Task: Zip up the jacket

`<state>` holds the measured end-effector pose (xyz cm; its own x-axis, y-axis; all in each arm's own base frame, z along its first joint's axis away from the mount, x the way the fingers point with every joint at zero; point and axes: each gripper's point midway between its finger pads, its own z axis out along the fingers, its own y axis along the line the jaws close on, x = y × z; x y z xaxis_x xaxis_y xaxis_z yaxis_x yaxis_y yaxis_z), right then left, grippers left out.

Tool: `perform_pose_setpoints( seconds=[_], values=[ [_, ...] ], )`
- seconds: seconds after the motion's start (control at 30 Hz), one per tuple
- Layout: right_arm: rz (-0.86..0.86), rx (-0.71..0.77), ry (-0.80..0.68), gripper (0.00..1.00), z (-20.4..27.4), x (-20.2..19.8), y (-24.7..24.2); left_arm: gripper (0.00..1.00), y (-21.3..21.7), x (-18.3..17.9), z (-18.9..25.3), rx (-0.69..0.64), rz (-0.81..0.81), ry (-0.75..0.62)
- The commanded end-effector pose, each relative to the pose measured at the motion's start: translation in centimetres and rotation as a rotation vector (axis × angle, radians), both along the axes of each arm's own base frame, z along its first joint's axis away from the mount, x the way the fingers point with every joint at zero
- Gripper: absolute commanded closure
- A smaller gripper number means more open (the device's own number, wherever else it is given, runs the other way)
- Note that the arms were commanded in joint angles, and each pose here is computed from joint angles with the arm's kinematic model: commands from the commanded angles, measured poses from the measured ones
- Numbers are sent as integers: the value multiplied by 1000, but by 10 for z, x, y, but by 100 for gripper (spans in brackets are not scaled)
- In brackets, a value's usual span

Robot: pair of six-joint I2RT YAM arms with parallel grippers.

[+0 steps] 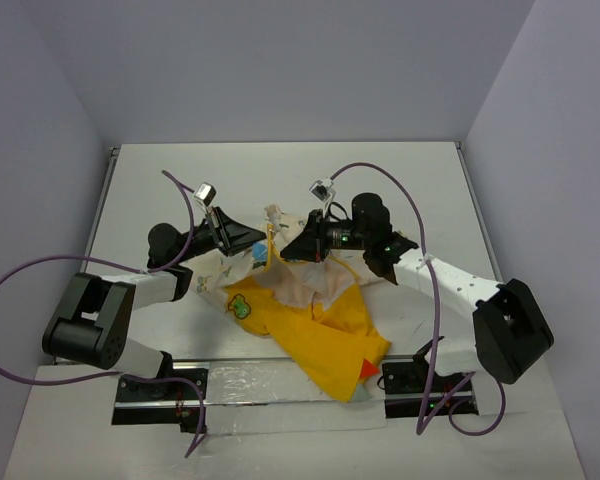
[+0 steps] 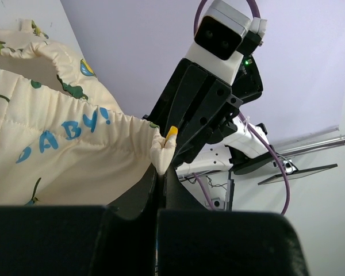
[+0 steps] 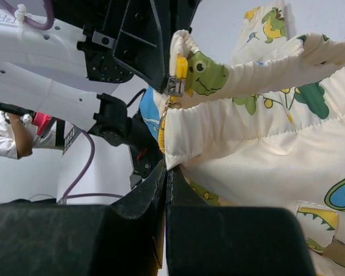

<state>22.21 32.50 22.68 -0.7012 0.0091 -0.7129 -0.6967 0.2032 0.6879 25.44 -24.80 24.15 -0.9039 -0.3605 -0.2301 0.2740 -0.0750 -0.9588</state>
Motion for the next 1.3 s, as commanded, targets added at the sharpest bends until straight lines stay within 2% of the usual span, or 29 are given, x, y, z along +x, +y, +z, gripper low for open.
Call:
perform_pose_setpoints(
  seconds=[0.0, 0.17, 0.53, 0.73, 0.97, 1.27],
  values=[
    [62, 89, -140, 100, 52, -18, 2, 100, 5, -31, 62, -121, -6, -479],
    [86, 98, -199, 100, 74, -26, 3, 100, 1, -28, 57, -122, -14, -461],
    [83, 65, -173, 100, 64, -23, 7, 100, -11, -20, 64, -152, -26, -466],
    [14, -17, -207, 100, 60, -16, -3, 100, -13, -17, 65, -156, -25, -468],
    [-135, -178, -251, 100, 49, 2, -26, 100, -13, -16, 66, -175, -29, -467],
    [-210, -224, -279, 100, 51, 5, -46, 100, -12, -16, 72, -192, -26, -482]
  ],
)
